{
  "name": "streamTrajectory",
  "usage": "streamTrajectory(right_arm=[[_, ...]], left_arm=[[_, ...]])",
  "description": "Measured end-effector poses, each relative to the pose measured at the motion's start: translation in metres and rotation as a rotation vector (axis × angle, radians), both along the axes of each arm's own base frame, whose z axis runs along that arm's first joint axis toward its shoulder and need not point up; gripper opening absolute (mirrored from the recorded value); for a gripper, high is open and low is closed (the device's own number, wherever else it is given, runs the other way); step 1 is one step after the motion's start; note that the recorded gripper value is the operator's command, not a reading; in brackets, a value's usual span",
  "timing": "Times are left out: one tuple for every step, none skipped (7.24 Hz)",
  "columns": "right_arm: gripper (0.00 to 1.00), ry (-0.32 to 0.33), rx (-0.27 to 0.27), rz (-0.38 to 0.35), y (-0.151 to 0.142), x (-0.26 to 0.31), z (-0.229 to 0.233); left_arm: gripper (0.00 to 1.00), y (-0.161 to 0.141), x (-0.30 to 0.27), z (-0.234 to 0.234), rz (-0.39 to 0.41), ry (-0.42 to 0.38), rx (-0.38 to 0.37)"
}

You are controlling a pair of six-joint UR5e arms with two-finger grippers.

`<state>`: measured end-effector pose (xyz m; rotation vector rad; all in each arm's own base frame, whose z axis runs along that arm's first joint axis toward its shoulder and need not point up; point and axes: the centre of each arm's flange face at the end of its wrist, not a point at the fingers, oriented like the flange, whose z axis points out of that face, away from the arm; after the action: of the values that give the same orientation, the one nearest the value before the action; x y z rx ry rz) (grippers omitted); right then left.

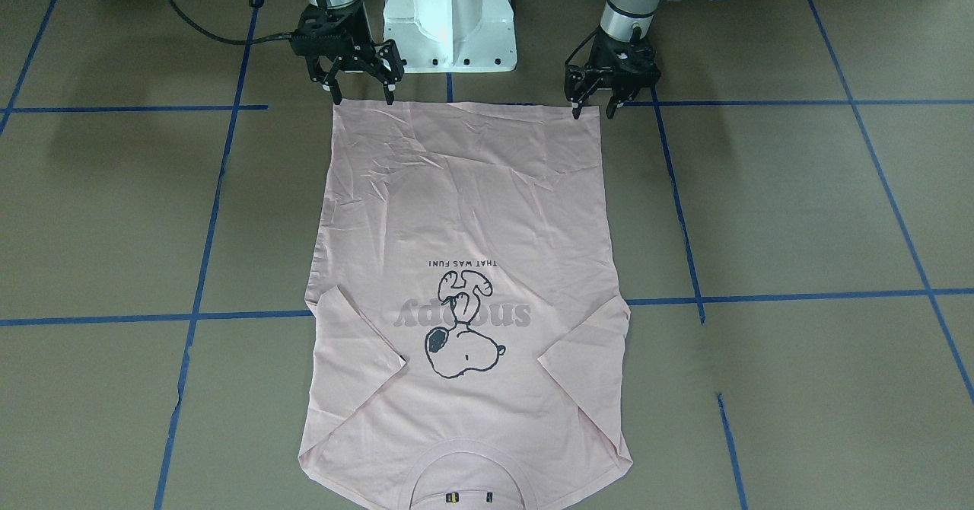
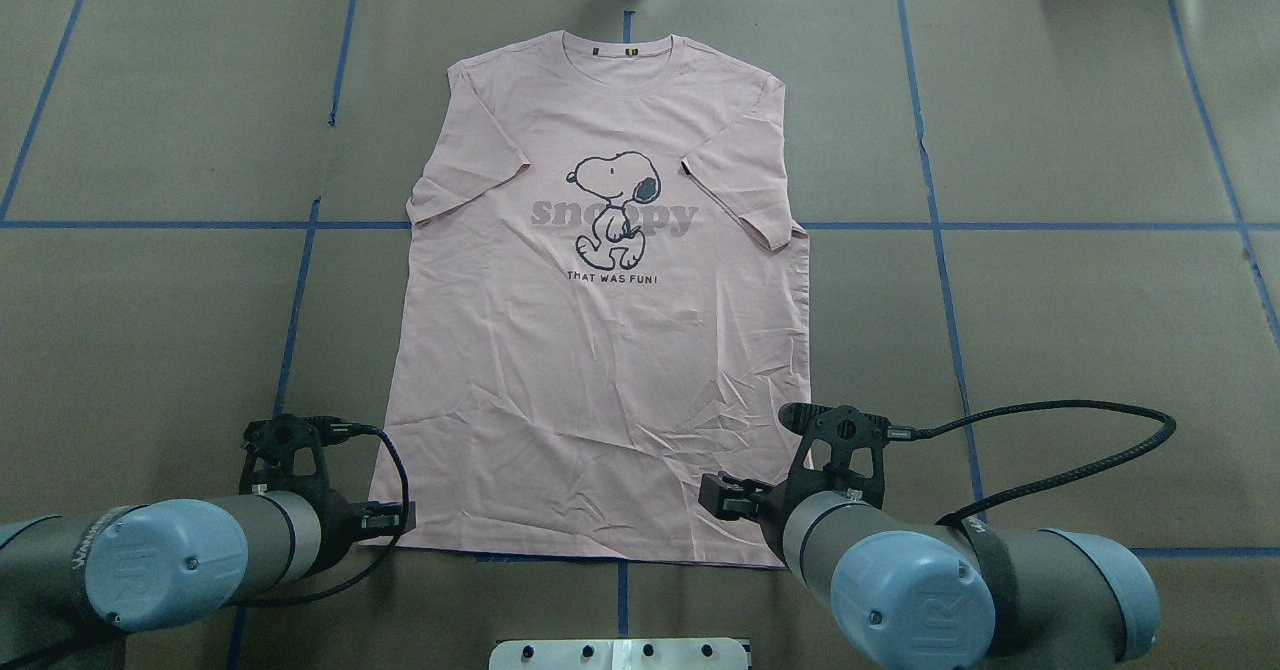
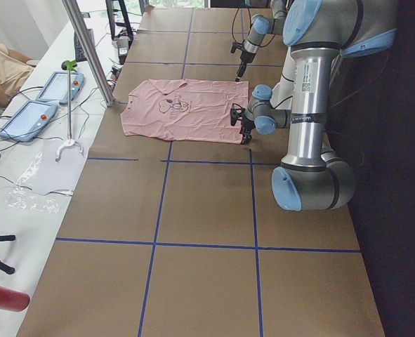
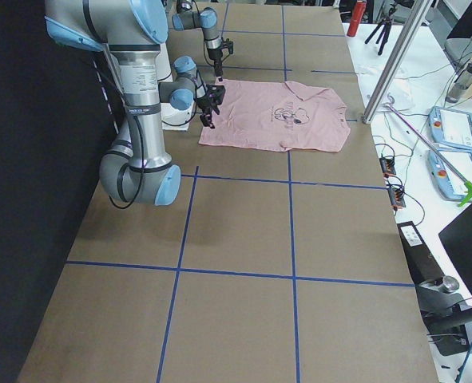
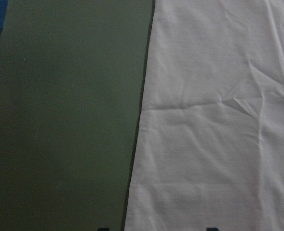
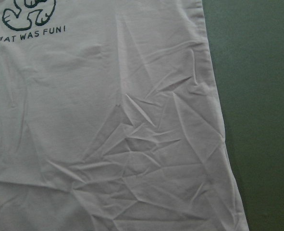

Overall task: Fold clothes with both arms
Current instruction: 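Lower both grippers onto the hem corners and close on them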

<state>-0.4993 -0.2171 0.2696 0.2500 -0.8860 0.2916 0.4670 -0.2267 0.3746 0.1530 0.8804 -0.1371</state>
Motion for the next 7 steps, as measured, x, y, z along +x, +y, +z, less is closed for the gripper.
streamTrajectory(right_arm=[[0.97, 0.000, 0.000, 0.001, 0.0000, 0.0000, 0.0000], [0.97, 0.000, 0.000, 0.001, -0.0001, 0.0000, 0.0000], [0.97, 0.000, 0.000, 0.001, -0.0001, 0.0000, 0.0000], [0.97, 0.000, 0.001, 0.001, -0.0001, 0.0001, 0.0002], [0.97, 0.001, 0.001, 0.001, -0.0001, 0.0001, 0.0005], [0.97, 0.001, 0.001, 0.000, 0.0002, 0.0000, 0.0006], [0.97, 0.002, 0.001, 0.000, 0.0005, -0.0001, 0.0008]], left_arm=[[0.49, 0.0018, 0.0016, 0.0020, 0.004, -0.004, -0.001], [0.48, 0.0033, 0.0026, 0.0029, 0.007, -0.006, -0.001], [0.48, 0.0042, 0.0031, 0.0032, 0.009, -0.006, -0.001], [0.48, 0.0048, 0.0034, 0.0034, 0.011, -0.007, -0.002], [0.48, 0.0054, 0.0037, 0.0034, 0.012, -0.007, -0.002], [0.48, 0.0061, 0.0040, 0.0033, 0.014, -0.007, -0.002], [0.48, 0.0070, 0.0043, 0.0030, 0.016, -0.006, -0.002]])
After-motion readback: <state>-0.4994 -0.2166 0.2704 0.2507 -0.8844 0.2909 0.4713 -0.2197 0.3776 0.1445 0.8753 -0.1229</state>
